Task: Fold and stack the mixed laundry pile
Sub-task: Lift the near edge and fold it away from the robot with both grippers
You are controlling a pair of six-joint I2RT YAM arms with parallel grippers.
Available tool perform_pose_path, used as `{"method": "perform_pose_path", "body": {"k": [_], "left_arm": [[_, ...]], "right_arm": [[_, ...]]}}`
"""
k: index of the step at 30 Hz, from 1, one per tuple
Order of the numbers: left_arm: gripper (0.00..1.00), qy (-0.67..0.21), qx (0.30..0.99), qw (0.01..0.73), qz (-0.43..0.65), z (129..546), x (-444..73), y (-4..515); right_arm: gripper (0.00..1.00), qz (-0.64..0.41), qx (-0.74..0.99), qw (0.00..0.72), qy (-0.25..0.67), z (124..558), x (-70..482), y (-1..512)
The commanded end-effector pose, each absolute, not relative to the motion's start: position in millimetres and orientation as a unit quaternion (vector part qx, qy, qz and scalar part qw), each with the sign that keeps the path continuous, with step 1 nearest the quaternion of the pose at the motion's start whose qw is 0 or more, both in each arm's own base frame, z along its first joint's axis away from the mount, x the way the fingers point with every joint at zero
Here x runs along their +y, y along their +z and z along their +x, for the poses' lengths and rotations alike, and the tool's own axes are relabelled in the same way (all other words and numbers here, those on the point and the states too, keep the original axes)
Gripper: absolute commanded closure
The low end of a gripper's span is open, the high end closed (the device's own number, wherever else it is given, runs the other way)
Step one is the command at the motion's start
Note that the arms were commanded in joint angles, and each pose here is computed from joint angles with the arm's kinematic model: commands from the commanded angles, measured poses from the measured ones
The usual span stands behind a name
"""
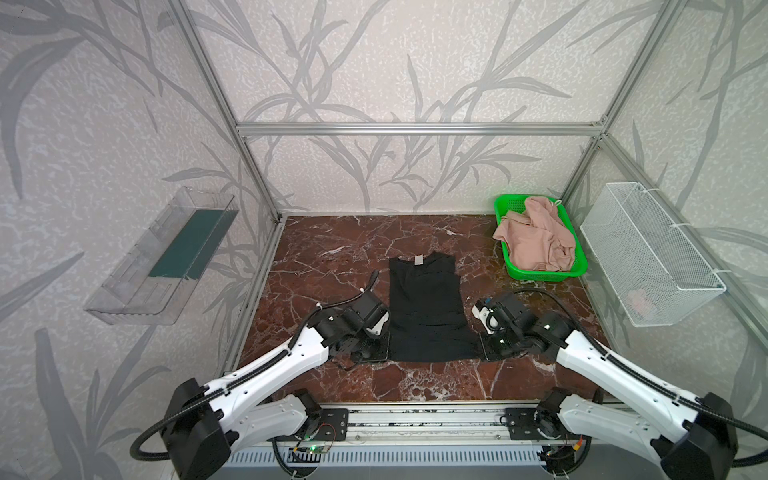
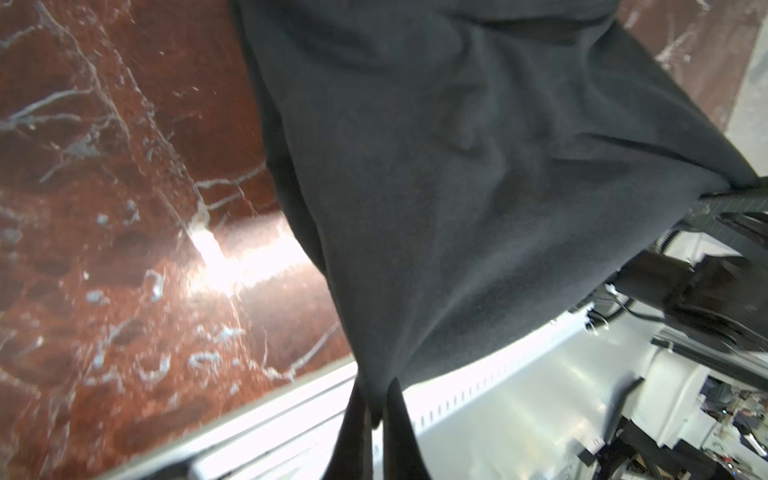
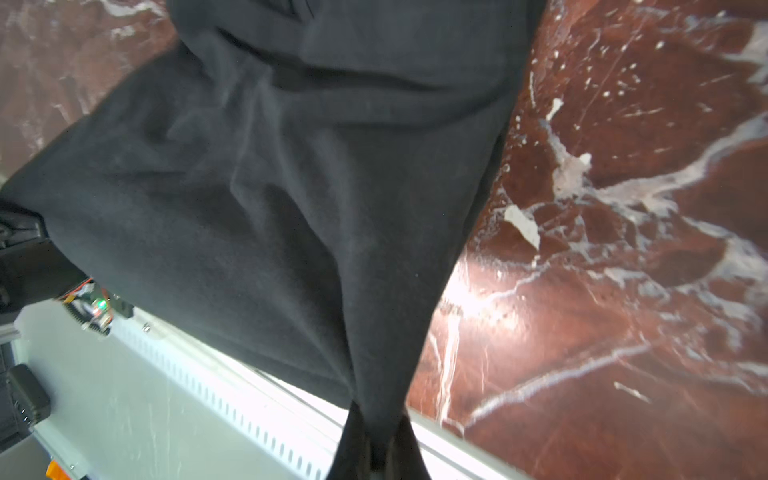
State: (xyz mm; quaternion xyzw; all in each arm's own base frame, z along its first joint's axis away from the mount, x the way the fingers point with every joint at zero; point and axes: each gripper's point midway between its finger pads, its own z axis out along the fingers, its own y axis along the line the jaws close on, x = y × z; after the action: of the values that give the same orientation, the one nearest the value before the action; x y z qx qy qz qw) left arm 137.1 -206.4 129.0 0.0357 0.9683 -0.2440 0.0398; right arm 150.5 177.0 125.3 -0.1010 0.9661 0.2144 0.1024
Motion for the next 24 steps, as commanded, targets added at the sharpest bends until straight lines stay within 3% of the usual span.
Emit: {"method": "perform_pose_path", "body": {"k": [1, 6, 11, 24], "left_arm": [[1.00, -0.205, 0.979, 0.003, 0.015, 110, -184, 143], [1.00, -0.222, 0.974, 0.042, 0.019, 120, -189, 173], [1.00, -0.232, 0.966, 0.107, 0.038, 168, -207, 190], [1.00, -0.252, 0.959, 0.122, 0.043, 286, -222, 188]], "right_arm": [[1.00, -0.089, 0.976, 0.086, 0.179, 136, 158, 141], [1.00, -0.096, 0.968, 0.115, 0.200, 144, 166, 170], [1.00, -0.098, 0.960, 0.157, 0.211, 176, 179, 181], [1.00, -0.067, 0.947, 0.182, 0.255, 287, 208, 178]]}}
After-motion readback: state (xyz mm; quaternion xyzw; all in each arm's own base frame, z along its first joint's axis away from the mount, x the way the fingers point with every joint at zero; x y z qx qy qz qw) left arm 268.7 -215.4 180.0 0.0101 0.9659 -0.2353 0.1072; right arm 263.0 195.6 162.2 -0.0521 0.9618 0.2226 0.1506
